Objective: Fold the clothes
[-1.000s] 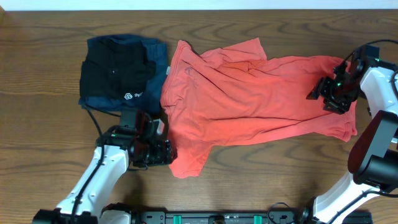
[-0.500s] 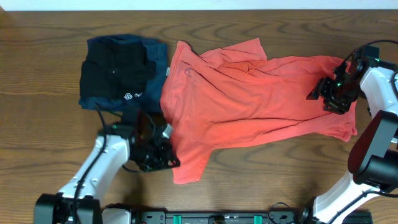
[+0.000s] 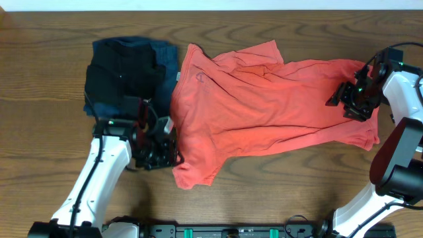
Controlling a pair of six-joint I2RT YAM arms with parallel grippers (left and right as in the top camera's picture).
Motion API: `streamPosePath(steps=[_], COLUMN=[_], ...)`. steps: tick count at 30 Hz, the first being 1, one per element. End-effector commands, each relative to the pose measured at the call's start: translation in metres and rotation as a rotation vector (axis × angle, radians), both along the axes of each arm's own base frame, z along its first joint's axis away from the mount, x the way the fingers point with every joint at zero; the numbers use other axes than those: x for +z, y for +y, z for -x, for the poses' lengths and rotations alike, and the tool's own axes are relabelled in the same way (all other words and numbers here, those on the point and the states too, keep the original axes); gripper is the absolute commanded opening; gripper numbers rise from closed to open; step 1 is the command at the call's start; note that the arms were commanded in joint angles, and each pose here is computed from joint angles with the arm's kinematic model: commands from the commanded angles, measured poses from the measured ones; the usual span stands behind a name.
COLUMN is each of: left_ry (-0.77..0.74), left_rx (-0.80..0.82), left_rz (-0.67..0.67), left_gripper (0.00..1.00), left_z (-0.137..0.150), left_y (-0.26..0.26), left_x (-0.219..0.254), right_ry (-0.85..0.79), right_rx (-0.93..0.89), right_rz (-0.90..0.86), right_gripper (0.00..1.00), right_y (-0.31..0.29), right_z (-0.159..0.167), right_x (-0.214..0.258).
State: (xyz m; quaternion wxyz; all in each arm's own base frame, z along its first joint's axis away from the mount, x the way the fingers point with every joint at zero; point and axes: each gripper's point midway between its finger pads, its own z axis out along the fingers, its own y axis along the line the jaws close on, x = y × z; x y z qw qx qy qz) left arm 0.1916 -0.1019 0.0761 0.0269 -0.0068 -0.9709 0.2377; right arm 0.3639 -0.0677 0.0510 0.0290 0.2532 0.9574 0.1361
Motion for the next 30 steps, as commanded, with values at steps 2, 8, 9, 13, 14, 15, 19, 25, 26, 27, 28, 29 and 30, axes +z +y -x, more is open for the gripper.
streamPosePath(steps=[2,8,9,13,14,15,19,25,26,27,28,29,30], left_ry=[0.093,0.115,0.109,0.101,0.11,0.112,0.084,0.12,0.123,0.122,0.122,0.126,0.135], left_rx=[0.051,0.027,0.026,0.042,0.061,0.071,0.08,0.234,0.271,0.292,0.307,0.325,0.343], left_rz=[-0.077,-0.093,-0.126,-0.127,-0.128,-0.129,-0.075,-0.068,-0.066,-0.065,-0.064,-0.064,-0.065], left_gripper=[0.63,0.64,0.64,0.58,0.58,0.58,0.57,0.56,0.56,0.56,0.56,0.56,0.56], left_z=[0.019,0.03,0.03,0.032,0.033,0.034,0.028,0.019,0.016,0.014,0.012,0.012,0.014], left_y=[0.013,0.016,0.022,0.022,0.022,0.022,0.013,0.011,0.01,0.01,0.01,0.01,0.01], left_x=[-0.02,-0.028,-0.032,-0.044,-0.047,-0.051,-0.054,-0.054,-0.054,-0.055,-0.056,-0.058,-0.06], right_ry=[-0.028,-0.033,-0.032,-0.031,-0.031,-0.031,-0.032,-0.028,-0.028,-0.028,-0.027,-0.025,-0.024], right_rx=[-0.015,-0.013,-0.013,-0.013,-0.013,-0.013,-0.013,-0.014,-0.014,-0.014,-0.013,-0.014,-0.013], right_rz=[0.01,0.012,0.012,0.011,0.011,0.011,0.012,0.01,0.01,0.01,0.01,0.009,0.009], right_gripper=[0.65,0.65,0.65,0.65,0.65,0.65,0.65,0.65,0.65,0.65,0.65,0.65,0.65], right_y=[-0.003,-0.003,-0.003,-0.003,-0.003,-0.003,-0.003,-0.003,-0.003,-0.003,-0.003,-0.002,-0.002], right_z=[-0.005,-0.006,-0.006,-0.006,-0.006,-0.006,-0.006,-0.005,-0.005,-0.005,-0.005,-0.004,-0.004], right_x=[0.01,0.01,0.01,0.01,0.01,0.01,0.01,0.01,0.01,0.01,0.01,0.01,0.01])
